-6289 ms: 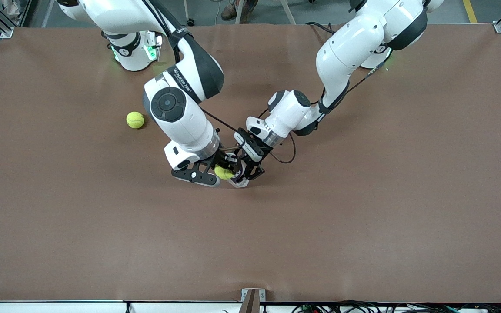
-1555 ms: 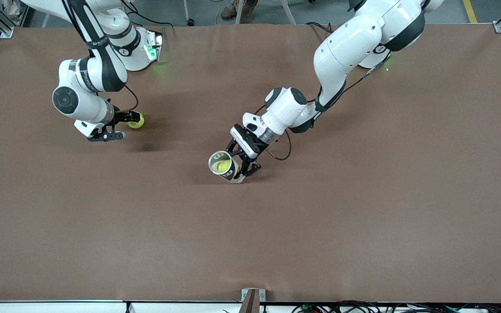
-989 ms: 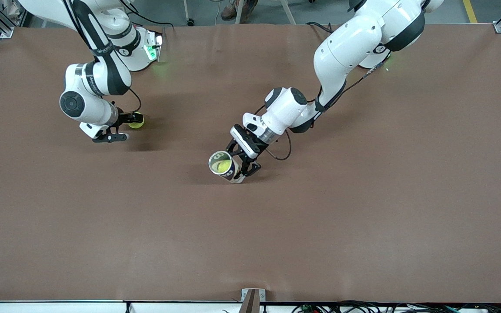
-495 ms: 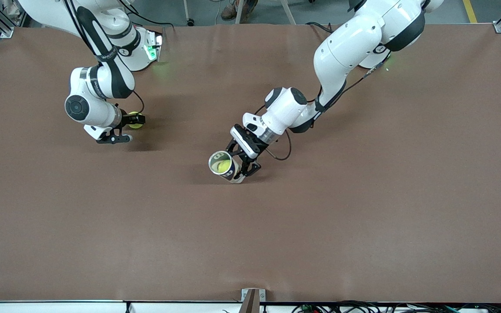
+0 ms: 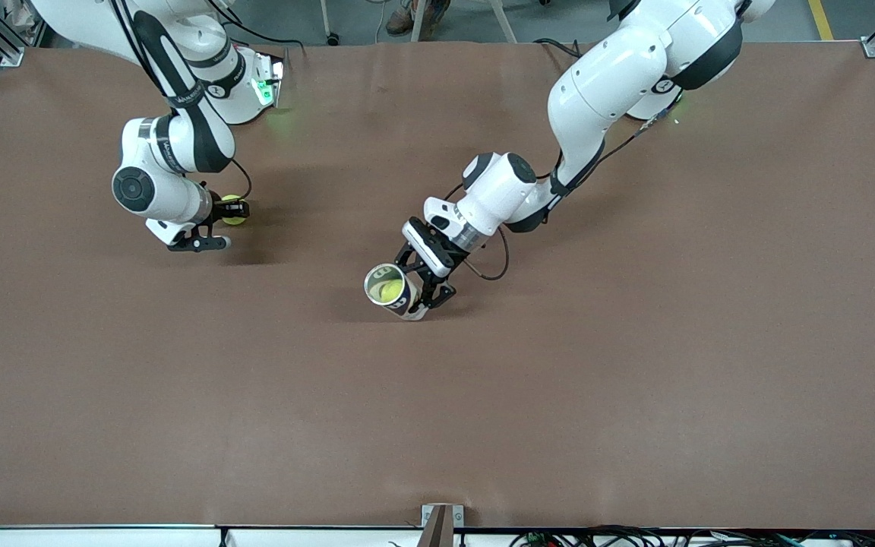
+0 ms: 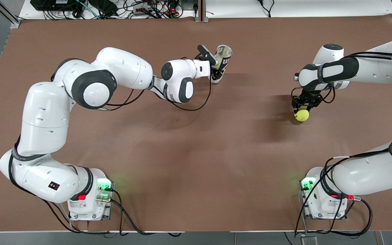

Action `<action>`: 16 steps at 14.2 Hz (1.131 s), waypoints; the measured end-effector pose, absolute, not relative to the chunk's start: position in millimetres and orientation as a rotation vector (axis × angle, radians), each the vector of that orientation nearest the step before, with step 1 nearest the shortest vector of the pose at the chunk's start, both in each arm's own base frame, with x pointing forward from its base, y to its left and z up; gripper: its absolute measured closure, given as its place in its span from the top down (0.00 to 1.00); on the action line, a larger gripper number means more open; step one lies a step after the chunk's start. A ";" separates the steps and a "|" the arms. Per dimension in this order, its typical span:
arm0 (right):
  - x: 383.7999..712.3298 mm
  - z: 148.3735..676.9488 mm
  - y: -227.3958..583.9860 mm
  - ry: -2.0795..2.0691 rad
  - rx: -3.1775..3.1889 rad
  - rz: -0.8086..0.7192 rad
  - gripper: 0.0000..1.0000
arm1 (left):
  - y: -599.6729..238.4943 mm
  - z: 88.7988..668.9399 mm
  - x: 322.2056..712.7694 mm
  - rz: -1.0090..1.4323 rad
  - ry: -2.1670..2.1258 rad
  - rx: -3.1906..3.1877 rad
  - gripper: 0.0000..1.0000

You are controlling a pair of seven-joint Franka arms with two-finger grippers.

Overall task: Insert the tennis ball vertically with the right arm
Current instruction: 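Grasp the second tennis ball with the right gripper and lift, then carry the second ball with the right gripper over the tube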

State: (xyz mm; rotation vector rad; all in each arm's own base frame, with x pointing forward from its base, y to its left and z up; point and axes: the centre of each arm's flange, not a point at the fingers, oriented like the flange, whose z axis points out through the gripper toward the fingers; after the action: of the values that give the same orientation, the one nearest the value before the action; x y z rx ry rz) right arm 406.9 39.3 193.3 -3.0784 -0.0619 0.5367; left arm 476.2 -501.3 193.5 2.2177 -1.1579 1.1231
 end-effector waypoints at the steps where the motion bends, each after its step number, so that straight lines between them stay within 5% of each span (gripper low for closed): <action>1: 413.2 199.8 40.6 -0.064 -3.074 0.551 0.59 | -501.3 193.5 476.2 1.123 -1.158 2.218 0.70; 4: 465.0 263.7 50.1 -0.085 -3.055 0.560 0.59 | -501.3 193.5 476.2 1.123 -1.158 2.218 0.70; 9: 558.6 400.9 106.9 -0.157 -3.018 0.292 0.59 | -501.2 193.6 476.4 1.123 -1.157 2.218 0.70; 16: 642.2 422.2 227.9 -0.102 -2.918 0.117 0.59 | -500.8 193.6 477.0 1.123 -1.153 2.219 0.70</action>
State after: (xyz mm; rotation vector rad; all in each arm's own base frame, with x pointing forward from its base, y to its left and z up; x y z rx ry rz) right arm 642.2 227.9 422.2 -2.9183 -0.1017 0.1166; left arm 477.0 -500.8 193.6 2.2192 -1.1534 1.1231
